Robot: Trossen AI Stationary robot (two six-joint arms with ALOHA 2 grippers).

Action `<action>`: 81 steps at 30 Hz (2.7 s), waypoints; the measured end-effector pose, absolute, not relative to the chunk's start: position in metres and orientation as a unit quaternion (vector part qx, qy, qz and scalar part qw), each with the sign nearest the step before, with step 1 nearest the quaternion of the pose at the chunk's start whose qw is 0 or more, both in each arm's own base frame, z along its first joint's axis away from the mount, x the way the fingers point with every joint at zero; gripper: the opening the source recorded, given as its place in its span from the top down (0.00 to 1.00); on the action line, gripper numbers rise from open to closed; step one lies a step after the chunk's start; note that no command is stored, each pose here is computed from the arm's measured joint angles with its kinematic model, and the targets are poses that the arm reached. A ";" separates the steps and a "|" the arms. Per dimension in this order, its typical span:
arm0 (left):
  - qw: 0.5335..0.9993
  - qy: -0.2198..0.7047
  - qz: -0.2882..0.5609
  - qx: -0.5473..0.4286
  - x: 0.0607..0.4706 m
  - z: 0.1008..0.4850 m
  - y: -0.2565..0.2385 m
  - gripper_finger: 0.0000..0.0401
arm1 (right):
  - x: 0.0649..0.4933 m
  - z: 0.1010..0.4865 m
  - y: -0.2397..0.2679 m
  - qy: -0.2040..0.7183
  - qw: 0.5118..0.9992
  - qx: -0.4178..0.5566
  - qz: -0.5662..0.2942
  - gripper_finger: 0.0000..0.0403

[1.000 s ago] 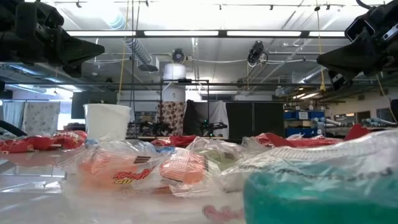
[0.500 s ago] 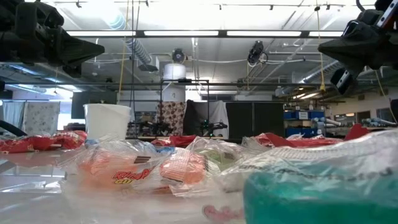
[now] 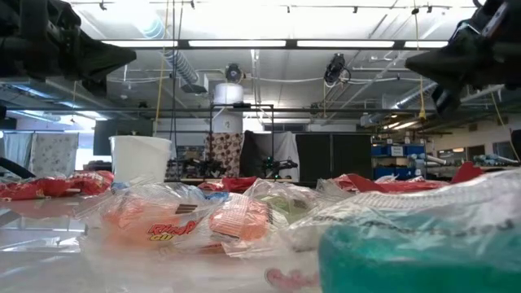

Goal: Sort candy by brand, put in halloween buckets
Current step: Put the skittles into the white bucket

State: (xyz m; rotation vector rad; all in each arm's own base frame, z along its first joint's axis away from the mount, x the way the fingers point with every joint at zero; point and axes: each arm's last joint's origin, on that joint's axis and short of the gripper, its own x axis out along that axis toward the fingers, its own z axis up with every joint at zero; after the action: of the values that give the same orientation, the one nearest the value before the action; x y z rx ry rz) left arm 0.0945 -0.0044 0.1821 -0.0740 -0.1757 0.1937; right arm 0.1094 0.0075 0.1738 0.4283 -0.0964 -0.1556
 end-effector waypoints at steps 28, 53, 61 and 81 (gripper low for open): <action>0.959 0.102 0.240 -0.113 0.114 0.217 -0.001 0.74 | 0.171 0.208 -0.032 -0.001 0.953 0.097 -0.287 0.68; 0.802 0.518 0.234 -0.184 0.160 0.163 -0.017 0.63 | 0.219 0.177 -0.035 0.069 0.975 -0.017 -0.210 0.61; 0.767 0.564 0.258 -0.162 0.168 0.144 -0.018 0.56 | 0.220 0.180 -0.035 0.062 0.976 -0.070 -0.196 0.61; 0.786 0.497 0.341 -0.142 0.204 0.232 0.010 0.98 | 0.219 0.181 -0.049 0.052 0.972 -0.089 -0.213 0.62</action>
State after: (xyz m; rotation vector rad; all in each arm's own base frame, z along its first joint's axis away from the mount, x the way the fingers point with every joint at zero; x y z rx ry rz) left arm 0.2038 0.0099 0.2319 -0.3059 1.0707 0.7347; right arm 0.2192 -0.0491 0.1807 -0.1788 0.1055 -0.4310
